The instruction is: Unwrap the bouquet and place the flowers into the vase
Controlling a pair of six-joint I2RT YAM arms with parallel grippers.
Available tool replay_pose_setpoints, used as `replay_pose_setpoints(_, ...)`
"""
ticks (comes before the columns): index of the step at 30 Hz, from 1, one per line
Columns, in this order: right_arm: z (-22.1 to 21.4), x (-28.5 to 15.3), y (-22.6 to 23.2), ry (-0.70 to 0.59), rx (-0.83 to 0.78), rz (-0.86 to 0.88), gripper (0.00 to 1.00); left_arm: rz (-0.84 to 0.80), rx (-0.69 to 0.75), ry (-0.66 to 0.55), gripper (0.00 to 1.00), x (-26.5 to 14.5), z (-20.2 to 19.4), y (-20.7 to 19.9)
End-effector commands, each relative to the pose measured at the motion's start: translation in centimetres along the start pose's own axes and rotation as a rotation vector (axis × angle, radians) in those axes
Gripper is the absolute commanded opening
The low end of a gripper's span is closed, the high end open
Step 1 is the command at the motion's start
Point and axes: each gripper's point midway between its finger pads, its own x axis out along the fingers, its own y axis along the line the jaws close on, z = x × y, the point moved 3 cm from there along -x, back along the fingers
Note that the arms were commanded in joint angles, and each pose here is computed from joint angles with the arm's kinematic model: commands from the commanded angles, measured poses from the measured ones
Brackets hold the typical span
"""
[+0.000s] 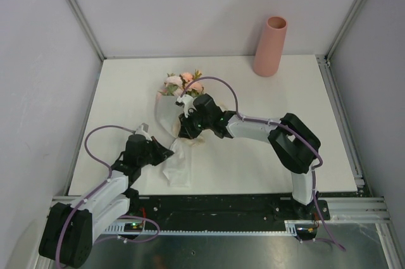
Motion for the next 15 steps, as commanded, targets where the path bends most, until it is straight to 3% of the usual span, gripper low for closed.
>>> replay_pose_setpoints(1,1.4,0.1,0.2,-0.037,-0.063,-0.039,0.20,0.022,0.010,-0.016,0.00,0.1,0.0,0.5)
replay_pose_setpoints(15,-1.6,3.0,-1.4,0.058,-0.132,-0.163,0.30,0.017,0.006,-0.018,0.00,0.1,0.2,0.3)
